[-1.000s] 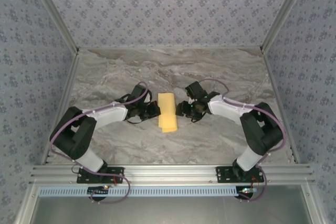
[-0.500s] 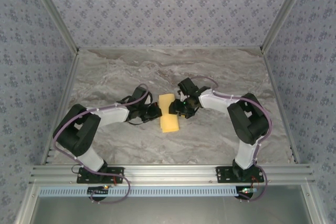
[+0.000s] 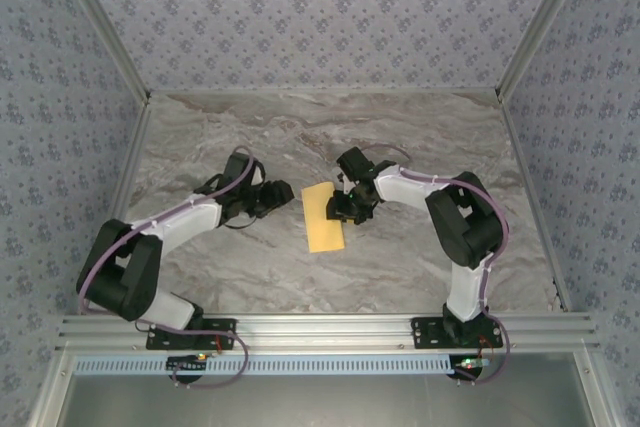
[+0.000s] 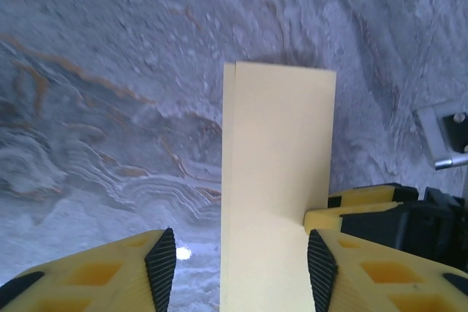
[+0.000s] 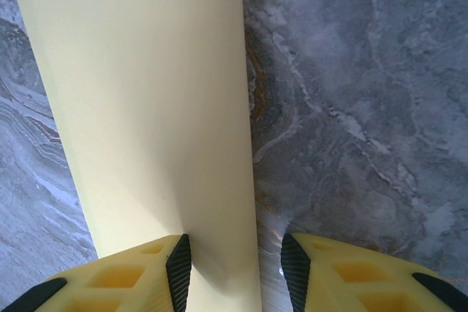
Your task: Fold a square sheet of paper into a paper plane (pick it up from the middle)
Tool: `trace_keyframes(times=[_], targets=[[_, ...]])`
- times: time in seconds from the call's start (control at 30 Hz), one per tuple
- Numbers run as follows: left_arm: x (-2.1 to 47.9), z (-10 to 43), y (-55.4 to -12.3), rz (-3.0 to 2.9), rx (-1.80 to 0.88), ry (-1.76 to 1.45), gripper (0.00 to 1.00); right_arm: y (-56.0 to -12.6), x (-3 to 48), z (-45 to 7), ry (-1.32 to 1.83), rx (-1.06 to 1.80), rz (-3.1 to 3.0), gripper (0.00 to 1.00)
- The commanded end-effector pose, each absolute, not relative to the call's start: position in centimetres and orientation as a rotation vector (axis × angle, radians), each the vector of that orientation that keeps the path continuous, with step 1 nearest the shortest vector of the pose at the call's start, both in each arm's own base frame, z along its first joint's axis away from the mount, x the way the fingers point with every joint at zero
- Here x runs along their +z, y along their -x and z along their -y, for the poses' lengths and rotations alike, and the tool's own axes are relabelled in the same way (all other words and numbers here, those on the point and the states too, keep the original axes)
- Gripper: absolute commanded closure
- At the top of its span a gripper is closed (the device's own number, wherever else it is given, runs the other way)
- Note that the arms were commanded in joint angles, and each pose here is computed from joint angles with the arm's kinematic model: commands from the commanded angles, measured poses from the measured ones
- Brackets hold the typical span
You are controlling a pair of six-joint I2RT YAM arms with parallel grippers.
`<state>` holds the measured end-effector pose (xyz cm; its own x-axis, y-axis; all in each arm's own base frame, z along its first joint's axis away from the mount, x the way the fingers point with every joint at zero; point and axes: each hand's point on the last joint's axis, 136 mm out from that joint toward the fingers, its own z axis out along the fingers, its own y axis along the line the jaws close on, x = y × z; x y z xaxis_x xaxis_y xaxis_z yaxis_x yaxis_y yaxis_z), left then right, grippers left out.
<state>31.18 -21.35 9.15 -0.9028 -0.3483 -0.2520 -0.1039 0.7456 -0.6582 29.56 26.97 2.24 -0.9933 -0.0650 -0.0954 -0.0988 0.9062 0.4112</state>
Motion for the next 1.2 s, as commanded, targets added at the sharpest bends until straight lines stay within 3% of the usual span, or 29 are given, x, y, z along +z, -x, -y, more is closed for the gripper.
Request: trace_keyframes(times=[0.0,0.3,0.83,1.17], targets=[[9.8,20.7,-31.5,-2.567,-0.904,0.305,0.44,-28.6,-1.1,-25.8,0.175,0.573,-3.067,0.55],[8.9,22.5,-32.6,-2.496,-1.027,0.251,0.47,-28.0,-3.0,-24.6,0.155,0.400,-3.139,0.52],[6.8,26.4,-33.3,-2.547,-1.131,0.151,0.70,-28.1,-4.2,-24.2,0.194,0.235,-3.159,0.51],[6.2,27.4,-33.1,-2.557,-1.131,0.118,0.77,-27.7,-5.0,-24.3,0.138,0.231,-3.188,0.48]])
